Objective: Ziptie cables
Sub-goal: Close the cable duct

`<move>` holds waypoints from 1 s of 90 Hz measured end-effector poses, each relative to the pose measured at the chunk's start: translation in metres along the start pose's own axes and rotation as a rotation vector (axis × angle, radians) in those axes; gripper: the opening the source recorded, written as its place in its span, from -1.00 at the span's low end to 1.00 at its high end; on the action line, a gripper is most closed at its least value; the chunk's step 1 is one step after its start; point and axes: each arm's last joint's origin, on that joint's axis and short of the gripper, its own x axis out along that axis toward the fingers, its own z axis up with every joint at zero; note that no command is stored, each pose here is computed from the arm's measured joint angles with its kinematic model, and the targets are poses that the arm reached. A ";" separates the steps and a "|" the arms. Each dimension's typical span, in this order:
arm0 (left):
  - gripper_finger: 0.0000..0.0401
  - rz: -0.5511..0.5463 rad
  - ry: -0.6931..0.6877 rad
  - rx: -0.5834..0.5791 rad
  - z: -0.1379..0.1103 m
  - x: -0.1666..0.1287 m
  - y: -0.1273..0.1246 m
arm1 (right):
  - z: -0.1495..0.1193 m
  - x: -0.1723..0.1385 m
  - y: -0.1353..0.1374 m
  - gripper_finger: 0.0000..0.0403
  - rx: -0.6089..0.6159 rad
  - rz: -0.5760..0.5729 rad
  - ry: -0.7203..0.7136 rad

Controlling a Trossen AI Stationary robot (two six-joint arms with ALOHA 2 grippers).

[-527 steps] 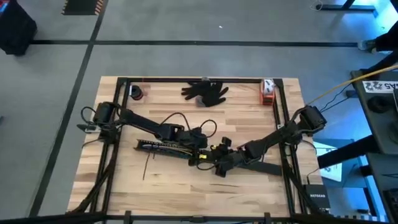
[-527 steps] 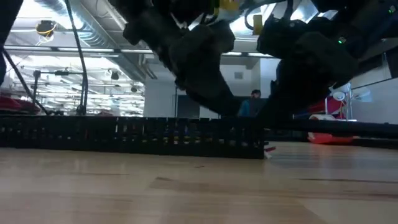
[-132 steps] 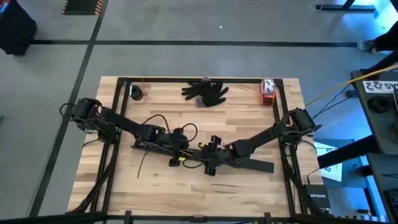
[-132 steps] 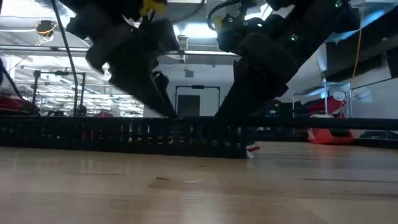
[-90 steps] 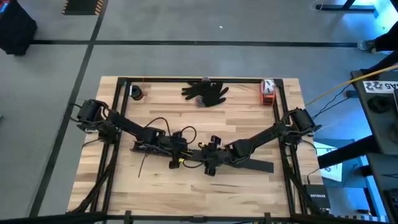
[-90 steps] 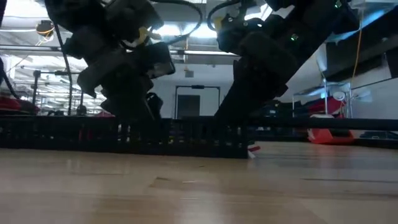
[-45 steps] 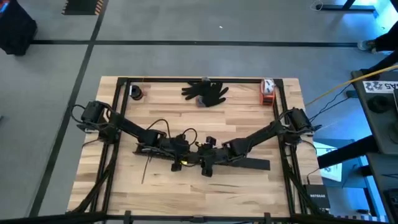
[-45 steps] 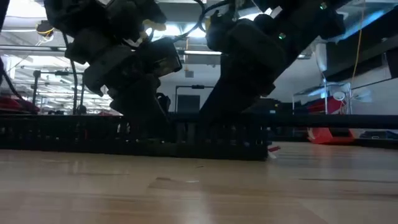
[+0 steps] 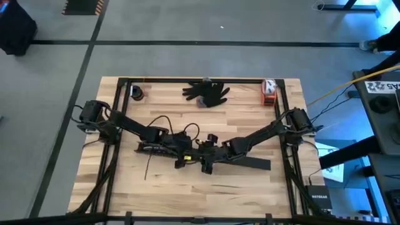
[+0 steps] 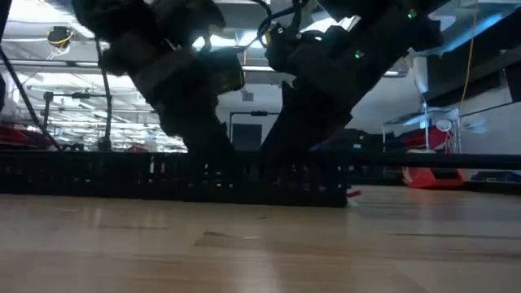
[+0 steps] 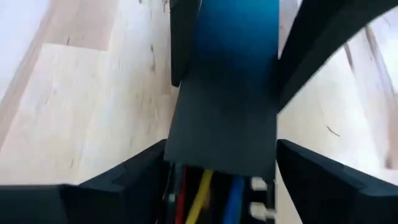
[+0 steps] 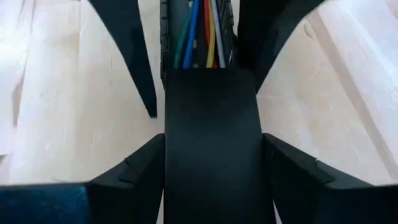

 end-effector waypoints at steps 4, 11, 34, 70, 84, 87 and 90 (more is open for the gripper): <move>0.40 0.002 0.018 0.004 0.003 -0.008 -0.001 | -0.001 0.000 0.000 0.12 -0.001 0.000 0.006; 0.40 0.001 0.030 0.023 0.007 -0.021 -0.003 | -0.001 0.000 -0.001 0.12 0.000 -0.003 0.012; 0.40 0.099 0.103 0.111 -0.009 -0.034 -0.001 | -0.003 0.000 -0.001 0.12 -0.001 -0.008 0.020; 0.40 0.184 0.003 0.181 -0.005 -0.031 0.003 | -0.003 0.000 -0.001 0.12 -0.006 -0.008 0.026; 0.40 0.155 0.065 0.159 -0.023 -0.023 0.007 | -0.004 0.000 -0.001 0.12 -0.009 -0.002 0.029; 0.40 0.154 0.078 0.150 -0.027 -0.020 0.009 | -0.004 0.000 -0.001 0.12 -0.010 -0.001 0.029; 0.40 0.153 0.087 0.137 -0.032 -0.017 0.010 | -0.004 0.000 -0.001 0.12 -0.010 0.000 0.028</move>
